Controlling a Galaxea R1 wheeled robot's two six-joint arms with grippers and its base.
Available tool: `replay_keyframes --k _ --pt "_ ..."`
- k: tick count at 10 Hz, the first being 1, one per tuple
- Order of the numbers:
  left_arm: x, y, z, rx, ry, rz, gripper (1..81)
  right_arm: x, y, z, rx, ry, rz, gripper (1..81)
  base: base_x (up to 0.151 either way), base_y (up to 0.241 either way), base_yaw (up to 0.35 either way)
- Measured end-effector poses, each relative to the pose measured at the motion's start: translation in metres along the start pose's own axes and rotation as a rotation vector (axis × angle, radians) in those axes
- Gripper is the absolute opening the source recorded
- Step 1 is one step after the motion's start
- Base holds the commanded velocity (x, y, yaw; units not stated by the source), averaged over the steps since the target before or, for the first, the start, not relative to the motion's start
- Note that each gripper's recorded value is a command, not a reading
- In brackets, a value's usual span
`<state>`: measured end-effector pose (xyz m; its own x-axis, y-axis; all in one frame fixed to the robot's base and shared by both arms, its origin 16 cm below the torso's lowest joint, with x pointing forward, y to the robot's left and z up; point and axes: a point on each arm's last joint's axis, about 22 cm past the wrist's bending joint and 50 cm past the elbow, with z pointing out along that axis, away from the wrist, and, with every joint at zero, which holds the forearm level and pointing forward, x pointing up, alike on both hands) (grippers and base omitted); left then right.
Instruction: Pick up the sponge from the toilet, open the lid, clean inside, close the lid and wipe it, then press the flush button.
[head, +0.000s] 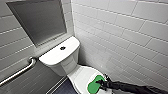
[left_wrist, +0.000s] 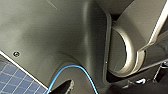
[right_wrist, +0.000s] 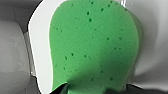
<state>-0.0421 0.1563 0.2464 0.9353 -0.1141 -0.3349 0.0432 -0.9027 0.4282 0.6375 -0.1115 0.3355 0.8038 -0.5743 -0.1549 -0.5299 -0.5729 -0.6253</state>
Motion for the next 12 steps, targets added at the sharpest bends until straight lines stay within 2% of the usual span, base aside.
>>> replay_keyframes --k 5,8,11,12 --pt "-0.003 -0.001 0.0 0.001 -0.003 -0.001 81.1 0.018 0.01 0.004 -0.019 0.057 -0.01 81.1 0.0 0.0 0.0" --pt "-0.013 -0.008 -0.003 0.011 -0.016 -0.005 81.1 0.015 0.012 0.008 0.038 0.116 -0.06 81.1 0.0 0.0 0.0" --pt "-0.012 -0.006 -0.002 0.008 -0.013 -0.003 81.1 0.0 0.013 0.01 0.132 0.18 -0.129 81.1 0.0 0.0 0.0" --pt "-0.012 -0.006 -0.003 0.008 -0.014 -0.003 81.1 -0.012 0.016 0.011 0.156 0.181 -0.15 81.1 0.0 0.0 0.0"
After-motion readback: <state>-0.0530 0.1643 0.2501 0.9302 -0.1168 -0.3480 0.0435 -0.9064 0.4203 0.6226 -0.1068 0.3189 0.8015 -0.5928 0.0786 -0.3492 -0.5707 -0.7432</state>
